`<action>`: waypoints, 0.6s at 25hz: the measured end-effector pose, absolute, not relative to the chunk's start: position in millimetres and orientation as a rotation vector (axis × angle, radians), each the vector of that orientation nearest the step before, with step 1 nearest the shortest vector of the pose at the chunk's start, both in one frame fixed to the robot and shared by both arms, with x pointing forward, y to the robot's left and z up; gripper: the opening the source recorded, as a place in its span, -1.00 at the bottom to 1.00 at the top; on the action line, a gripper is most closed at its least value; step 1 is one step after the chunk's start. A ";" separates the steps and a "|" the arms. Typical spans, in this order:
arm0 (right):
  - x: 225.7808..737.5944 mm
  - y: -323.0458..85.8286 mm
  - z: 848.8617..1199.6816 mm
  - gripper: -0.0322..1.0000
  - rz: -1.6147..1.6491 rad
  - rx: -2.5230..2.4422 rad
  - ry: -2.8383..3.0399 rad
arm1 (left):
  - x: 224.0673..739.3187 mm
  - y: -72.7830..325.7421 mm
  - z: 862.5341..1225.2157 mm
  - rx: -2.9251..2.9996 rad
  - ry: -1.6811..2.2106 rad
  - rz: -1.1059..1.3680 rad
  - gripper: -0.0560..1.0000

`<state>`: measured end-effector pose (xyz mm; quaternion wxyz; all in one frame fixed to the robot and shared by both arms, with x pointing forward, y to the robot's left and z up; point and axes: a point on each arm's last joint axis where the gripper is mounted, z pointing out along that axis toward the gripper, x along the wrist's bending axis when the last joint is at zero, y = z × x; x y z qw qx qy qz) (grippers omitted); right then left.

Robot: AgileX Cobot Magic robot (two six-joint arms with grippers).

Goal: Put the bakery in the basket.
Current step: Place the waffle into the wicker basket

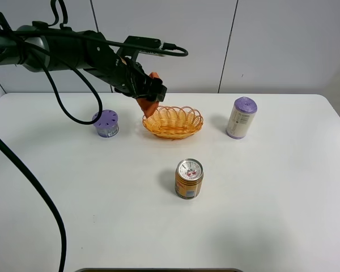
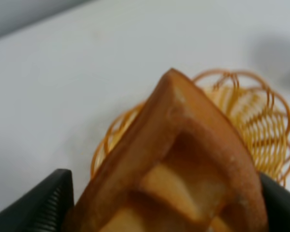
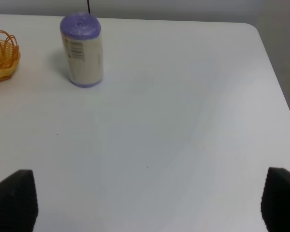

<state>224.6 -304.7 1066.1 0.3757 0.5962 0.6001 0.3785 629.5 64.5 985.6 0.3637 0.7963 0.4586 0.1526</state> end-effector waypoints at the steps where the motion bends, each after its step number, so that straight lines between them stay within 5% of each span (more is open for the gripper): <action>1: 224.6 -304.7 1066.1 0.83 0.968 1.525 1.536 | 630.7 61.4 984.1 2.031 1.171 0.407 0.42; 15: 224.6 -304.7 1066.1 0.83 0.968 1.525 1.536 | 633.2 24.6 945.3 1.902 1.143 0.454 0.42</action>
